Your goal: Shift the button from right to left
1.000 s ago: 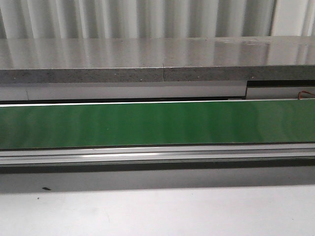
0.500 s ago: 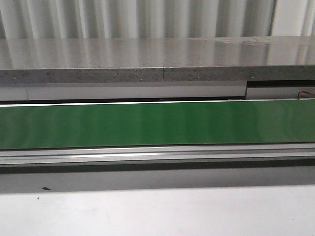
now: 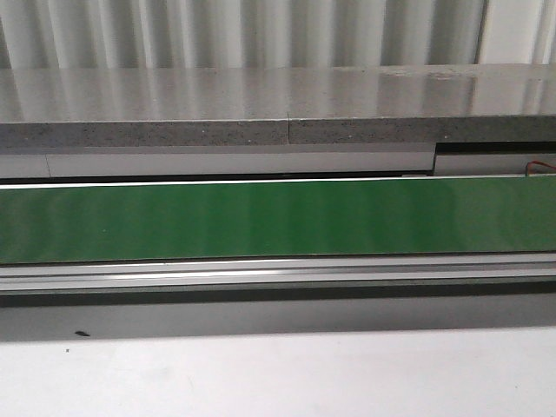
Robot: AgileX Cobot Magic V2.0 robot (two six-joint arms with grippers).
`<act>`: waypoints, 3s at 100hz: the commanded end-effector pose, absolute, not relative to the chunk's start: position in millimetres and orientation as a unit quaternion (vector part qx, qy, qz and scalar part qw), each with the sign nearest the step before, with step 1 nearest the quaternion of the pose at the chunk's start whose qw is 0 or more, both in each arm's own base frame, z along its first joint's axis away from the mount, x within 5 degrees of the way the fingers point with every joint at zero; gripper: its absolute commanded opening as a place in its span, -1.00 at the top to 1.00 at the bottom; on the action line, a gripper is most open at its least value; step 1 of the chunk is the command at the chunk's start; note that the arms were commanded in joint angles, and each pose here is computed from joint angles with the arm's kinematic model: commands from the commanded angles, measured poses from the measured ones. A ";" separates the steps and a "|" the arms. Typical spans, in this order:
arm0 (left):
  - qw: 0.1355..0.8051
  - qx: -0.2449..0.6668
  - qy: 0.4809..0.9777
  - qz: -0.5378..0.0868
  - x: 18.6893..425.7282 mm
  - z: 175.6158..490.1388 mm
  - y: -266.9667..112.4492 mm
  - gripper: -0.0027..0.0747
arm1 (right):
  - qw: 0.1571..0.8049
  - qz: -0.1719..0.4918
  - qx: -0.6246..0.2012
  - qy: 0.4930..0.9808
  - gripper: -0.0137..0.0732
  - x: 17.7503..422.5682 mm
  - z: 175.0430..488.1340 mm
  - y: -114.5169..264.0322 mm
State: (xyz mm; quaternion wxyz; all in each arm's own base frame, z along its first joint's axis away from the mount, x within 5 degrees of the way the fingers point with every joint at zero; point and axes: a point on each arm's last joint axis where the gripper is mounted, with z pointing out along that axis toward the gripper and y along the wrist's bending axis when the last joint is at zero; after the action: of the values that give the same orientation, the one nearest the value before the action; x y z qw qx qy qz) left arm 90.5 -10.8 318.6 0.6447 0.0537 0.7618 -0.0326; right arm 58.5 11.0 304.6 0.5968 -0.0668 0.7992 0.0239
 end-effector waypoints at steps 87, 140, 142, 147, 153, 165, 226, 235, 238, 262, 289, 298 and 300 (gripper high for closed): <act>0.752 0.026 0.658 0.023 55.0 222.0 -0.5 0.99 | 0.633 0.021 -0.062 0.772 0.84 59.9 318.7 10.3; 0.716 0.021 0.698 0.019 55.6 195.6 0.0 0.98 | 0.632 0.021 -0.062 0.772 0.84 60.1 318.6 10.3; 0.717 0.021 0.696 0.019 55.5 196.5 0.0 0.98 | 0.632 0.021 -0.062 0.772 0.84 60.1 318.6 10.3; 0.717 0.021 0.696 0.019 55.5 196.5 0.0 0.99 | 0.632 0.021 -0.062 0.772 0.84 60.1 318.6 10.3; 0.717 0.021 0.696 0.019 55.5 196.5 0.0 0.99 | 0.632 0.021 -0.062 0.772 0.84 60.1 318.6 10.3; 0.717 0.021 0.696 0.019 55.5 196.5 0.0 0.98 | 0.632 0.021 -0.062 0.772 0.84 60.1 318.6 10.3; 0.717 0.021 0.696 0.019 55.5 196.5 0.0 0.99 | 0.641 0.020 -0.060 0.765 0.84 60.5 320.7 9.9; 0.717 0.021 0.696 0.019 55.5 196.5 0.0 0.98 | 0.655 0.014 -0.057 0.754 0.84 61.6 322.7 8.9; 0.717 0.021 0.696 0.019 55.5 196.5 0.0 0.98 | 0.663 0.001 -0.059 0.747 0.84 62.0 322.5 7.4; 0.717 0.021 0.696 0.019 55.5 196.5 0.0 0.98 | 0.722 -0.029 -0.023 0.691 0.84 76.7 287.8 -0.4; 0.717 0.021 0.696 0.019 55.5 196.5 0.0 0.98 | 0.738 -0.024 0.003 0.674 0.84 68.2 225.9 -2.6; 0.717 0.021 0.696 0.019 55.5 196.5 0.0 0.98 | 0.729 -0.028 0.009 0.684 0.84 64.0 212.0 -3.3; 0.717 0.021 0.696 0.019 55.5 196.5 0.0 0.99 | 0.726 -0.029 0.009 0.687 0.84 62.7 211.2 -3.4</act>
State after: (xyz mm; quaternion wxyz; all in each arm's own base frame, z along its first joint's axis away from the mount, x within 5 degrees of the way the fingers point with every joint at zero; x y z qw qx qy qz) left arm 56.2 0.9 200.5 0.6924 0.0217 0.7207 0.0276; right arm 66.2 -2.6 203.4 0.6986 0.0081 0.7152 -0.0195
